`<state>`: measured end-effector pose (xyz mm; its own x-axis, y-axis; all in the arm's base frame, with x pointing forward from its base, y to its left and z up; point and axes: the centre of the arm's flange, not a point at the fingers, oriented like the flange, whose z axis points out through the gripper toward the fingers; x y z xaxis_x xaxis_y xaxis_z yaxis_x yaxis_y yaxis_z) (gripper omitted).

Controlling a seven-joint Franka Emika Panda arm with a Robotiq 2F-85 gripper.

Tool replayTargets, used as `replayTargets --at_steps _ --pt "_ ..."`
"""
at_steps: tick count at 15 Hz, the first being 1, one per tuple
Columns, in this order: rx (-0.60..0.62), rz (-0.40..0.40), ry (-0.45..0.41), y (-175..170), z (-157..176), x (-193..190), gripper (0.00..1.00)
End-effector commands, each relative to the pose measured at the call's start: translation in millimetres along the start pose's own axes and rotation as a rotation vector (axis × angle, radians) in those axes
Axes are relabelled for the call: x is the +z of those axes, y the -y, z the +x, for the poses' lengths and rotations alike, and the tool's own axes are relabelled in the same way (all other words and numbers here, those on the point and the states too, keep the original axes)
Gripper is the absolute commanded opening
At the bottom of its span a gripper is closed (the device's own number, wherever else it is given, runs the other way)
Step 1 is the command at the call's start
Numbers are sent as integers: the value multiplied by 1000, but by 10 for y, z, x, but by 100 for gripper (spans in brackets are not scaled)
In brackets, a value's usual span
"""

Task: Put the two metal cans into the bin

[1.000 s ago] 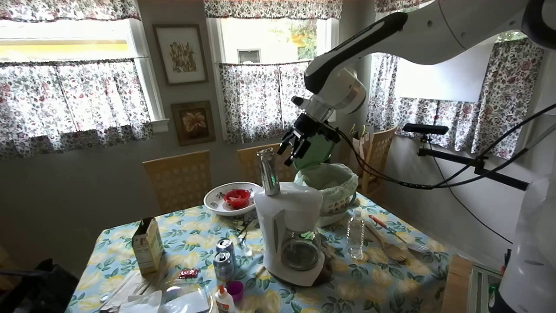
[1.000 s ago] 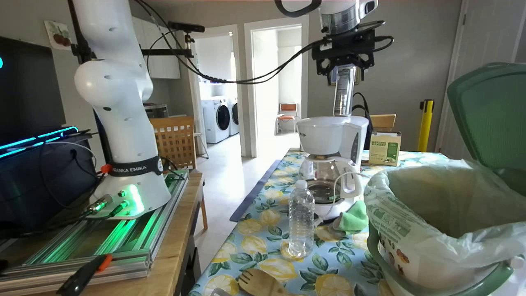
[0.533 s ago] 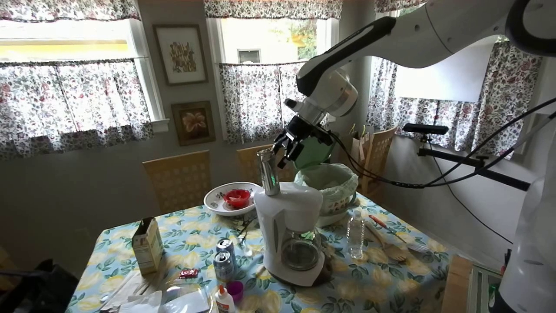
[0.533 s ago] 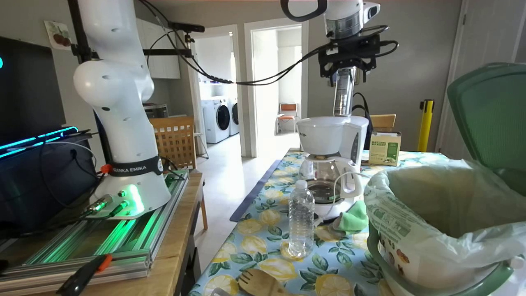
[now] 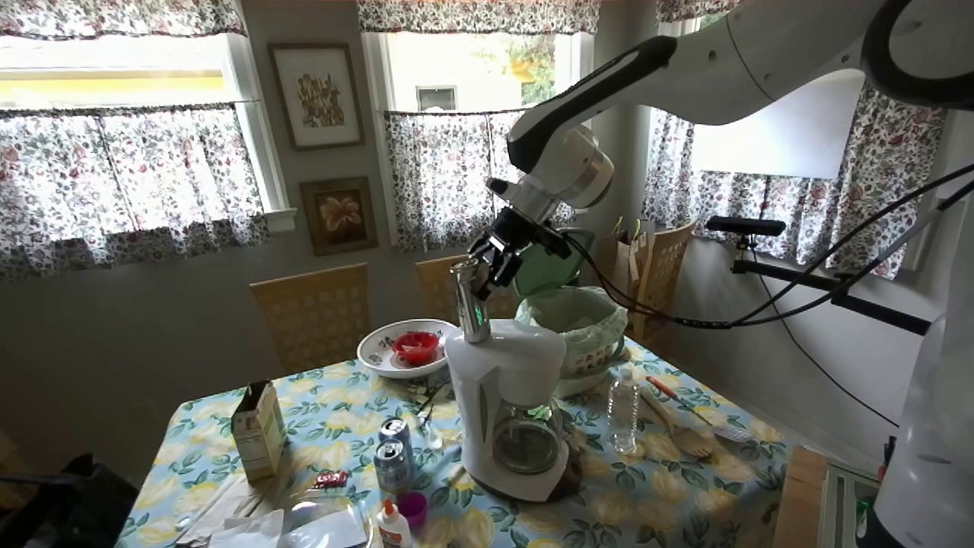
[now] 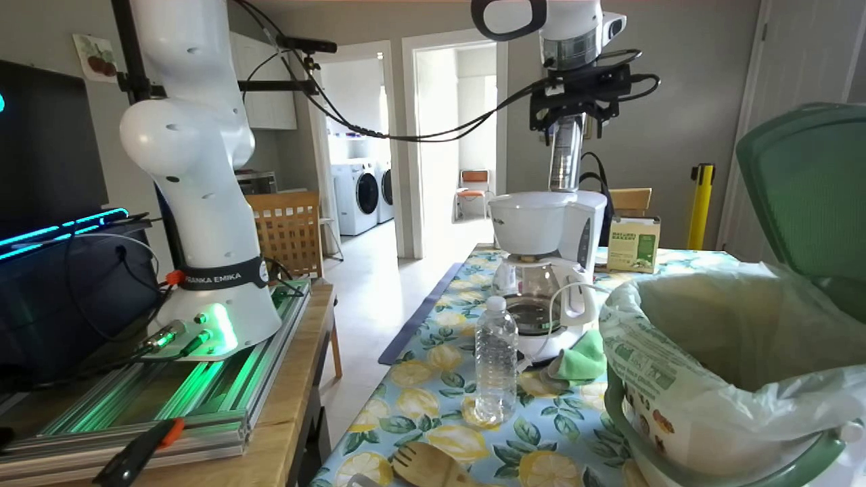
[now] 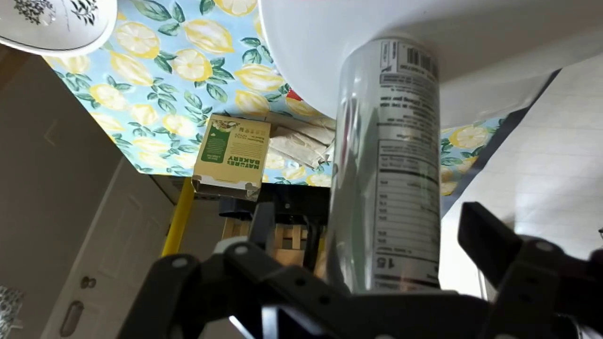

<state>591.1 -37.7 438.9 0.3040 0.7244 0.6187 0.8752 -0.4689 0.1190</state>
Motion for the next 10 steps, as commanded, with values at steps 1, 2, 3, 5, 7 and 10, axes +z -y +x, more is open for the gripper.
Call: replayTargets --at_steps 1,2,3,5,7,10 --pt "-32 32 -36 -113 44 110 100" --pt "-36 37 -35 -115 52 133 100" --pt "-40 41 -33 -114 56 157 100" --pt "-45 47 -32 -119 59 196 100" --pt "-46 50 -31 -122 60 221 72" --pt "-48 51 -30 -126 60 221 51"
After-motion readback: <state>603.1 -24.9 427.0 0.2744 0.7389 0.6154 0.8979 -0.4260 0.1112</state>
